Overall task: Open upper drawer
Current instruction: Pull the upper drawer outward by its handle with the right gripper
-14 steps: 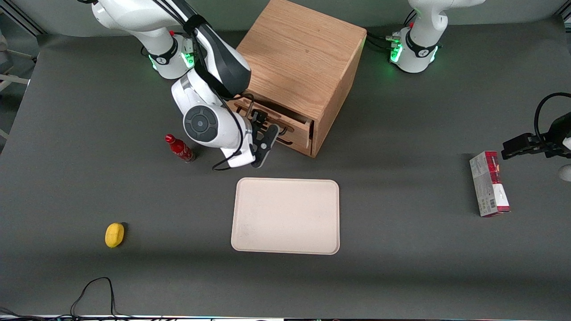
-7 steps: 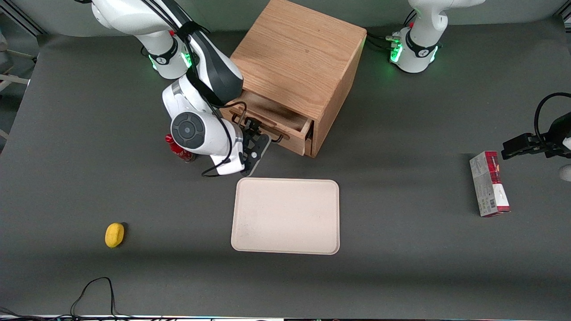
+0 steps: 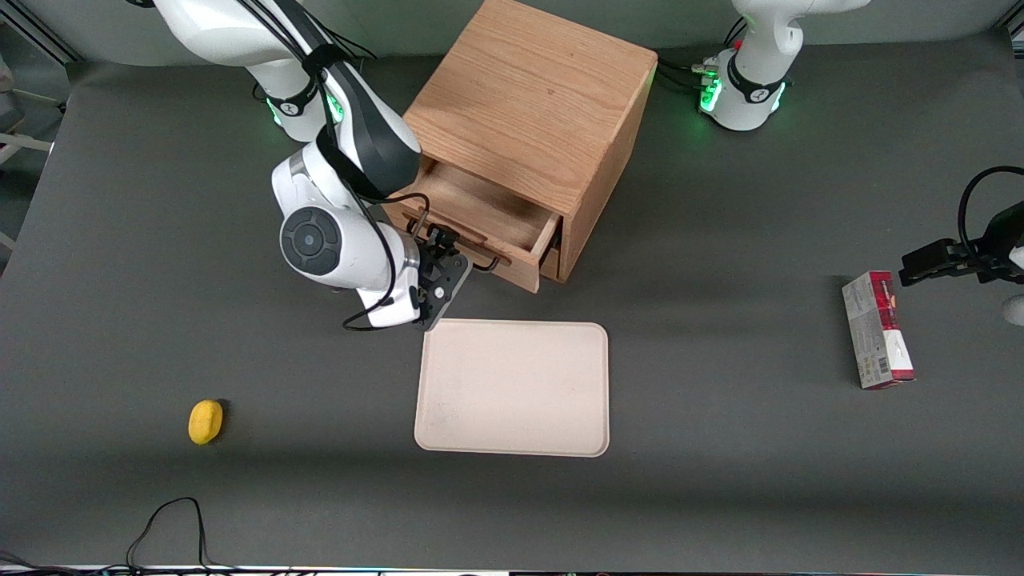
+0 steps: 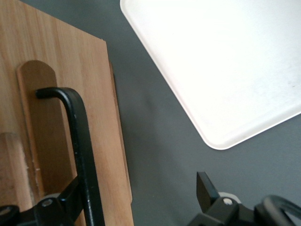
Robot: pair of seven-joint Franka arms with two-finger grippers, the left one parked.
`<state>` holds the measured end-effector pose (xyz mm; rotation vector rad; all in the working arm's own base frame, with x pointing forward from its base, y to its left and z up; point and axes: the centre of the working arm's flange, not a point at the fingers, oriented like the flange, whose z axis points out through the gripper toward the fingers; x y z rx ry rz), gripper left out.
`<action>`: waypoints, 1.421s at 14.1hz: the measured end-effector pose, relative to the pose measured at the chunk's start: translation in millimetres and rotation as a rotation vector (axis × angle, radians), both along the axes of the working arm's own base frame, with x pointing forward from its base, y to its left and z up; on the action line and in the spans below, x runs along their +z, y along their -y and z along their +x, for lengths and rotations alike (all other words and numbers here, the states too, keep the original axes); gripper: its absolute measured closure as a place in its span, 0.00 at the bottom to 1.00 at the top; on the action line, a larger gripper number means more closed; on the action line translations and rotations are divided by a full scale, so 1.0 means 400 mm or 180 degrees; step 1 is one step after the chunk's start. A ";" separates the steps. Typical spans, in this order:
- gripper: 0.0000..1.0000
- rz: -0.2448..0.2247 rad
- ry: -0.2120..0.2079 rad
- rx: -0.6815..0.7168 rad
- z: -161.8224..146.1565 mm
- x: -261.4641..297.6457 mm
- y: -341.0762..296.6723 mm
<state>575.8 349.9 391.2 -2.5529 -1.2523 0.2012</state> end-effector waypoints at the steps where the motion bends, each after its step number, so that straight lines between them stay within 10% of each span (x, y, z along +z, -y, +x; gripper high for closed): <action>1: 0.00 0.0003 0.0024 -0.0023 0.013 0.004 0.008; 20: 0.00 0.0005 0.0313 -0.0183 0.169 0.021 0.095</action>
